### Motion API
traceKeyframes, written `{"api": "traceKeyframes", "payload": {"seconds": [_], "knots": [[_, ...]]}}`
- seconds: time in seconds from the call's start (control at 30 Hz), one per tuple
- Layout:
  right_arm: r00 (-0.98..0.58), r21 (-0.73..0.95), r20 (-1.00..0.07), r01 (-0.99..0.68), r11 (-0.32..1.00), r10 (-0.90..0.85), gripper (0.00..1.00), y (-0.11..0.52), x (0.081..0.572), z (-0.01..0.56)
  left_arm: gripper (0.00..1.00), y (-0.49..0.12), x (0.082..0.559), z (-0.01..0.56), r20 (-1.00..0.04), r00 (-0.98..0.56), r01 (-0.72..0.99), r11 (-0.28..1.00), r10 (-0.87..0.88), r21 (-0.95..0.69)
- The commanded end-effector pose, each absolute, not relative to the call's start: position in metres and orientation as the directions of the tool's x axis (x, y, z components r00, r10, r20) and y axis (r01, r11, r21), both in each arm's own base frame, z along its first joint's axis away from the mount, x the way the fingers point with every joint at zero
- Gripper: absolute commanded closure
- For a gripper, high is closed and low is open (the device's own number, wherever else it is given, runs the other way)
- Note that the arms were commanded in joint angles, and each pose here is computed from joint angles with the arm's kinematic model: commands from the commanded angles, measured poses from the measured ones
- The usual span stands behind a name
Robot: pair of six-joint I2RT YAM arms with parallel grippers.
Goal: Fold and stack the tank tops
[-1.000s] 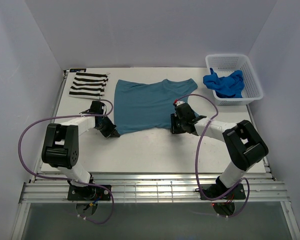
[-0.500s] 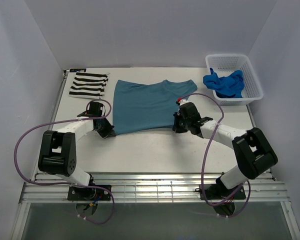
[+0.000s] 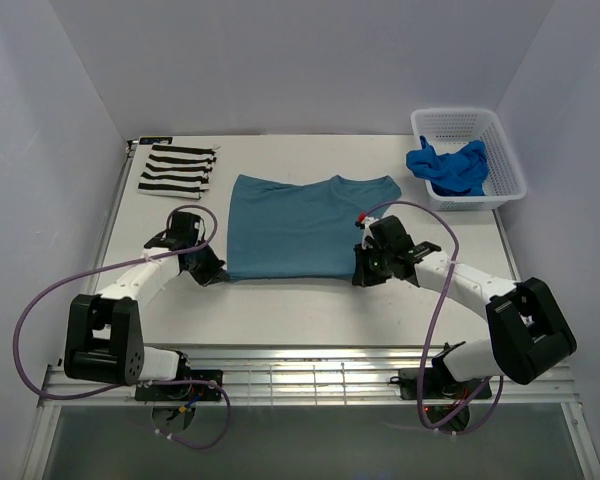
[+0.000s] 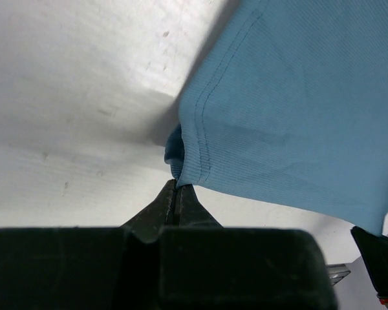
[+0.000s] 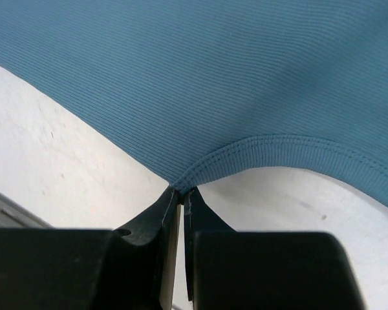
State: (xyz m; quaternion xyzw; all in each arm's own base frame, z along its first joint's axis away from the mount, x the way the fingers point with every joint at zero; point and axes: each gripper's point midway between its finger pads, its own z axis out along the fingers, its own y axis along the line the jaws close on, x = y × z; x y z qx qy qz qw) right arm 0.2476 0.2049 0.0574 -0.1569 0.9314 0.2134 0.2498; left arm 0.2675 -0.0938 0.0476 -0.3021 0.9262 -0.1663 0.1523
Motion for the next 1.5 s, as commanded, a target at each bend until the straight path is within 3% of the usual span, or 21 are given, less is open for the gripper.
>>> {"api": "traceKeyframes", "payload": {"seconds": [0.0, 0.5, 1.47], "knots": [[-0.872, 0.359, -0.42, -0.415, 0.836, -0.252, 0.92, 0.193, 0.204, 0.046, 1.0, -0.093, 0.245, 0.053, -0.163, -0.785, -0.503, 0.769, -0.597, -0.395], [-0.906, 0.374, -0.358, -0.362, 0.854, -0.228, 0.92, 0.192, 0.215, 0.064, 1.0, -0.096, 0.283, 0.087, -0.228, -0.781, -0.456, 0.78, -0.581, -0.428], [-0.904, 0.397, -0.334, -0.392, 0.83, -0.267, 0.92, 0.197, 0.308, 0.075, 1.0, -0.101, 0.357, 0.059, -0.212, -0.831, -0.421, 0.83, -0.515, -0.367]]}}
